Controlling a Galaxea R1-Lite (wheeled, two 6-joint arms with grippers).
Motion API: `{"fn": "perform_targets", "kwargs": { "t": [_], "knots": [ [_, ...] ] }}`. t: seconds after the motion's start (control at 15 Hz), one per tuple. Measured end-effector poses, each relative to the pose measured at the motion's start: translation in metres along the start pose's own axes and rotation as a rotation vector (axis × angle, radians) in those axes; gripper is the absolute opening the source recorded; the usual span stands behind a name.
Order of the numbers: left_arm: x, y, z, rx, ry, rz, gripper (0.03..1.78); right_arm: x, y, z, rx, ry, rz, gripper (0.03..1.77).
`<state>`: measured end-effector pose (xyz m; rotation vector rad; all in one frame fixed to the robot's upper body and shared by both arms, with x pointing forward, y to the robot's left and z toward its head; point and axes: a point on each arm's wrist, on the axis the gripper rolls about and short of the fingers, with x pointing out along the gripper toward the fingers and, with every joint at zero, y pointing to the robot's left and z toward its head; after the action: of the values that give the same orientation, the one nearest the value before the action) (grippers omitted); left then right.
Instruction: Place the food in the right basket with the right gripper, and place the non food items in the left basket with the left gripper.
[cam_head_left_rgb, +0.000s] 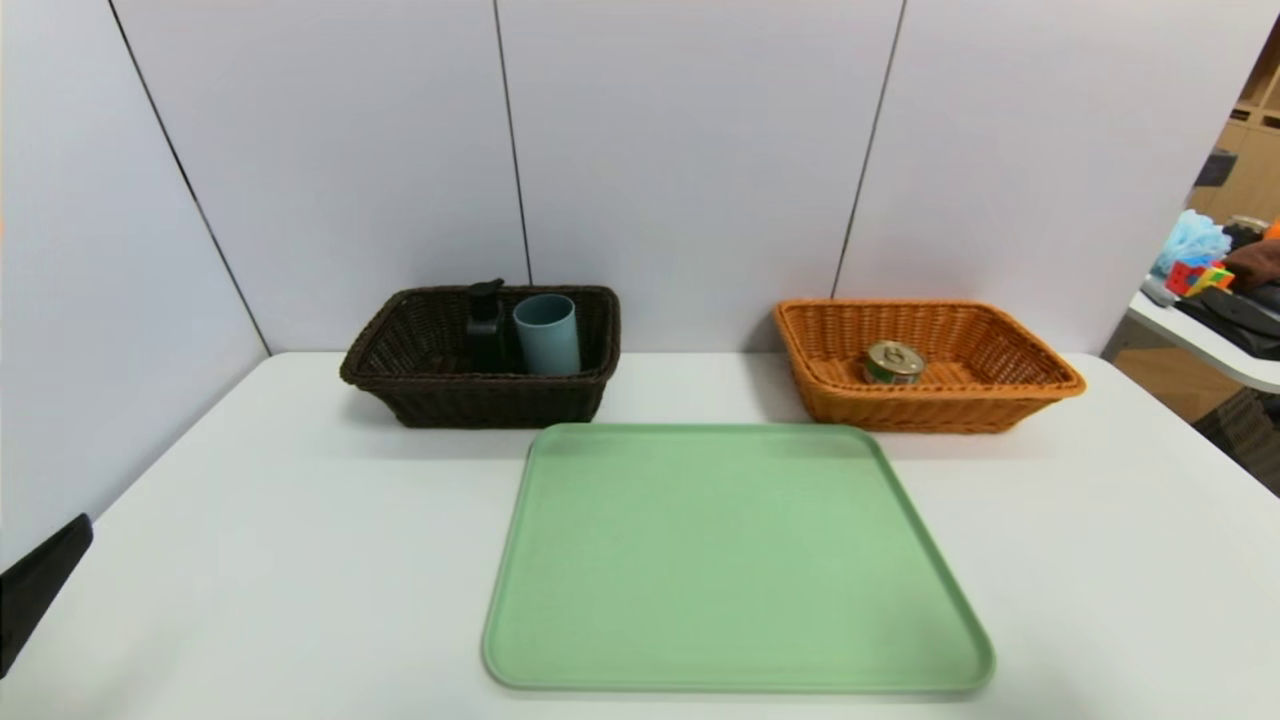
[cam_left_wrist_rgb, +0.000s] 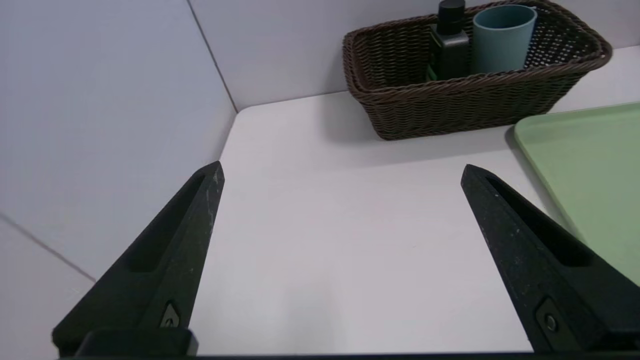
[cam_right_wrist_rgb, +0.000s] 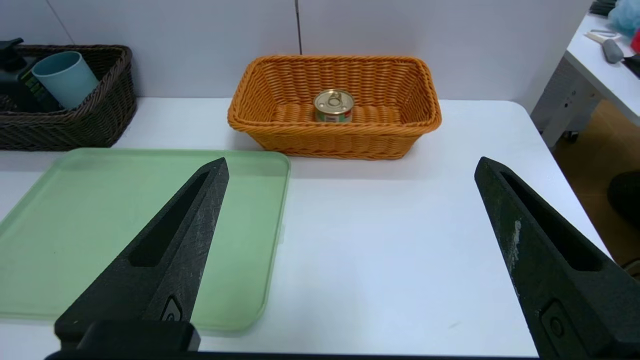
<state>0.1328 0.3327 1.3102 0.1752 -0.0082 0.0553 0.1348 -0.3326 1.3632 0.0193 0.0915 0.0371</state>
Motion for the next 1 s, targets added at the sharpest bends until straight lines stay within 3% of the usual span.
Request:
{"fn": "perform_targets", "kwargs": {
  "t": [0.33,1.0],
  "knots": [
    [-0.025,0.001,-0.024,0.022,-0.029,0.084,1.69,-0.031,-0.005,-0.018,0.009,-0.038,-0.044,1.69],
    [-0.052,-0.004,-0.057,0.02,-0.086,0.068,1.69,-0.072,-0.006,-0.049,0.01,-0.018,-0.129,1.69]
  ]
}}
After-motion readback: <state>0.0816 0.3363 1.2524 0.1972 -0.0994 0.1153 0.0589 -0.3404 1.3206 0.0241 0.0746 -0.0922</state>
